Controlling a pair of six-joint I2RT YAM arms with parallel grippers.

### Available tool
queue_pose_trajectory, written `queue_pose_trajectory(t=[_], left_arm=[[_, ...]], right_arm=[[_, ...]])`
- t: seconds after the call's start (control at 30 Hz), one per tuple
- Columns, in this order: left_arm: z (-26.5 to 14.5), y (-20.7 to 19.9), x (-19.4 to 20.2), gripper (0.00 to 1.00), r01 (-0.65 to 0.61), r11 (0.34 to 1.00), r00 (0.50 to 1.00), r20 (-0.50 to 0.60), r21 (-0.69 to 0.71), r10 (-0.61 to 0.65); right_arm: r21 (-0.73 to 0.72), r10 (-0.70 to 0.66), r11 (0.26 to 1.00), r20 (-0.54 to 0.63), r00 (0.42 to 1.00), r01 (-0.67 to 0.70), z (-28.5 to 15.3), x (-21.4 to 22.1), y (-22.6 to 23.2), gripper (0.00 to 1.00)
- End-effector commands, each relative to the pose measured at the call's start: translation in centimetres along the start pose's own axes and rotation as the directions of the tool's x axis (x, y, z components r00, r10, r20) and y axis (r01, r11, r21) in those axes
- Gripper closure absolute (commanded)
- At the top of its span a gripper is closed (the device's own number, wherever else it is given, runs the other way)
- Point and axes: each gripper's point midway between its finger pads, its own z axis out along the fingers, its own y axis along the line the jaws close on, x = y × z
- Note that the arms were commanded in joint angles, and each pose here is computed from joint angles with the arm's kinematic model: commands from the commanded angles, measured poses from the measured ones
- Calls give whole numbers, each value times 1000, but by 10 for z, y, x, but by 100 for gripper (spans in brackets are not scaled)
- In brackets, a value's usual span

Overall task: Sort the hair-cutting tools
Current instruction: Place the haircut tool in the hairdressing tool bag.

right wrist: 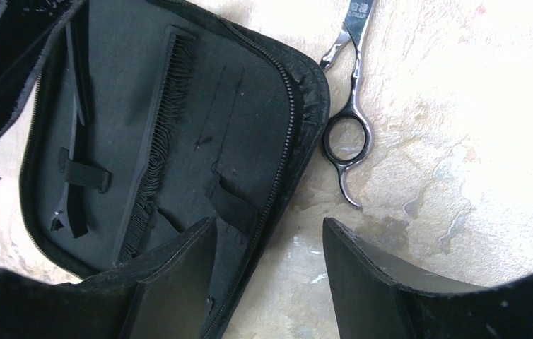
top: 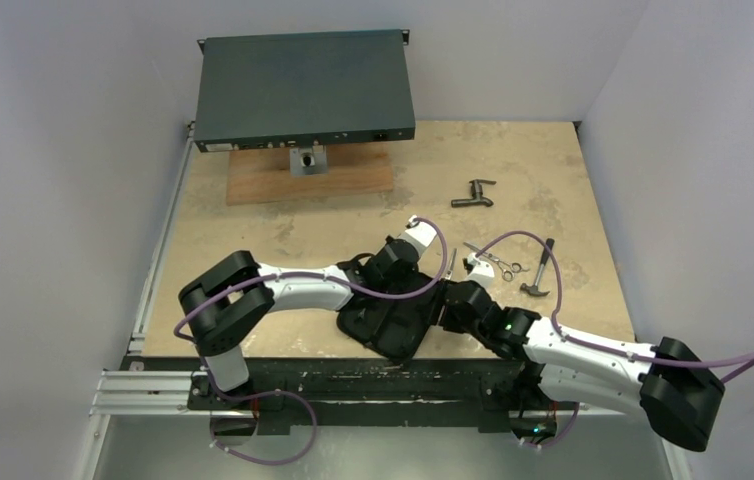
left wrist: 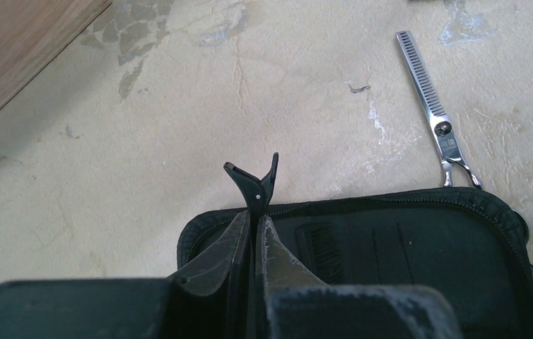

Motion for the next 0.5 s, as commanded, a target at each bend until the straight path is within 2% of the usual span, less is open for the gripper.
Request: queue_pose_trajectory(t=[0.0,0.47], left_arm=[[0,4,-5,100,-33,998,999,33,-45,35],[7,9,23,100,-122,984,992,-34,-126,119]], right_arm=[[-51,41,998,36,999,-39,-3,-9,10,43],[-92,54,994,35,998,-51,-5,-10,19,43]])
